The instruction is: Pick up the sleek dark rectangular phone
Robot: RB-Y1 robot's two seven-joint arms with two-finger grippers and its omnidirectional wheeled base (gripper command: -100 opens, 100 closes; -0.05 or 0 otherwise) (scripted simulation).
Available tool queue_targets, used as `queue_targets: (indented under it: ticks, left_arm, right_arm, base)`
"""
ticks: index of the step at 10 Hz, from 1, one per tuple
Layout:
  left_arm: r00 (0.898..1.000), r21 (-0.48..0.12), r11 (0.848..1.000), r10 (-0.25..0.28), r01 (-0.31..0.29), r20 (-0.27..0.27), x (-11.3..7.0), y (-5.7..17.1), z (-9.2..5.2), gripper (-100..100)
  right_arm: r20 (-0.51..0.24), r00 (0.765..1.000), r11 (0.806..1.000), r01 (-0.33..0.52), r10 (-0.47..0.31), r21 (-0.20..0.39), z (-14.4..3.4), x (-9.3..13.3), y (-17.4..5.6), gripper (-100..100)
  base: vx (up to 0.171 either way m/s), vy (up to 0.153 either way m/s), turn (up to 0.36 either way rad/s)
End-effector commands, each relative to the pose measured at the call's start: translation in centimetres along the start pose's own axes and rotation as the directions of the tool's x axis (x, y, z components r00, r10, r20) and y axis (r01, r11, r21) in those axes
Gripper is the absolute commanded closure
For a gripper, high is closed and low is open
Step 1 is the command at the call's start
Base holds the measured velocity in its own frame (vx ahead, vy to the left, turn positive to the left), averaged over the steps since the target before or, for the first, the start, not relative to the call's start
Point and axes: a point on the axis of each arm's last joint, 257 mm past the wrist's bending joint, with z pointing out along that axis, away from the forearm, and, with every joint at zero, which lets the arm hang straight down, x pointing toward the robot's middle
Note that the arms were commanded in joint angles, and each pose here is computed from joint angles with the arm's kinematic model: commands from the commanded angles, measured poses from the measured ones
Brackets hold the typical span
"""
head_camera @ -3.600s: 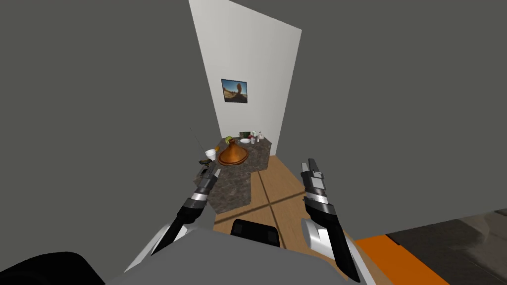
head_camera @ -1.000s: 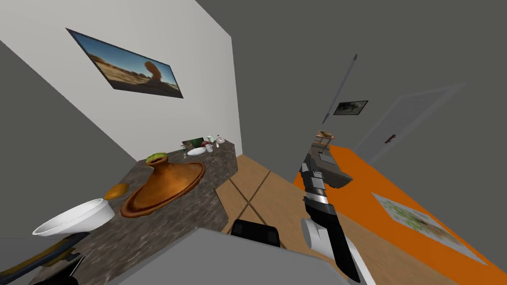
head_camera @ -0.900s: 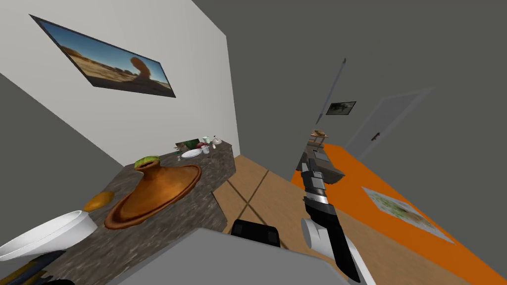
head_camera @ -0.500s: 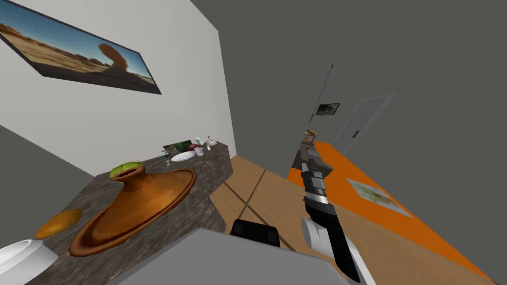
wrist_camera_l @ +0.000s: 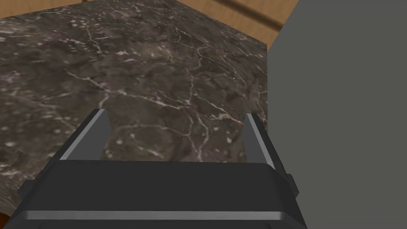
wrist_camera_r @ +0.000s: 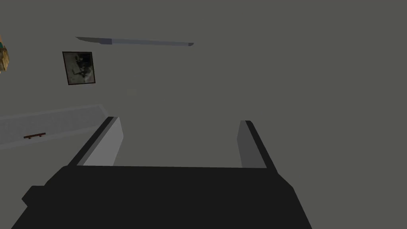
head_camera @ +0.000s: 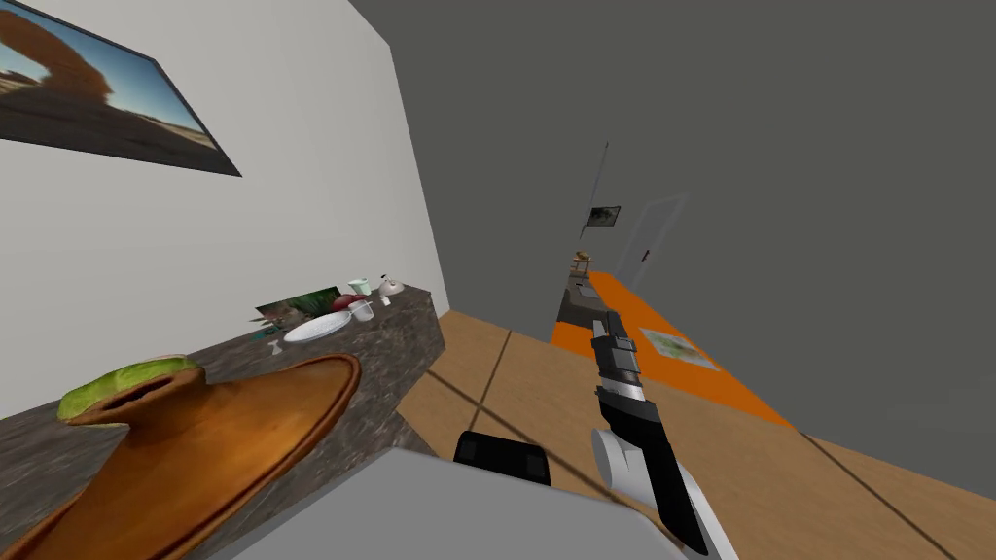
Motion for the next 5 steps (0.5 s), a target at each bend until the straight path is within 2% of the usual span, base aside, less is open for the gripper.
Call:
queue_targets:
  ticks: [1, 2, 3, 5]
  left_arm:
    - [1.000, -0.092, 0.995, -0.025, 0.026, 0.005, -0.8, 3.4, -2.5, -100]
    - [1.000, -0.092, 0.995, -0.025, 0.026, 0.005, -0.8, 3.4, -2.5, -100]
    - [0.999, -0.136, 0.990, -0.040, 0.040, 0.007, -1.0, 5.1, -3.8, -100]
    - [0.998, -0.210, 0.976, -0.064, 0.066, 0.012, -1.2, 7.7, -6.3, -100]
  right_arm:
    - [0.000, 1.000, 1.000, 0.000, 0.000, 0.000, 0.0, 0.0, 0.0, 0]
    - [0.000, 1.000, 1.000, 0.000, 0.000, 0.000, 0.0, 0.0, 0.0, 0]
    - [0.000, 1.000, 1.000, 0.000, 0.000, 0.000, 0.0, 0.0, 0.0, 0]
    - [0.000, 1.000, 1.000, 0.000, 0.000, 0.000, 0.0, 0.0, 0.0, 0]
  base:
    - [-0.019, 0.136, -0.398]
    - [-0.036, 0.103, -0.121]
    - [-0.015, 0.084, -0.137]
    - [-0.018, 0.101, -0.300]
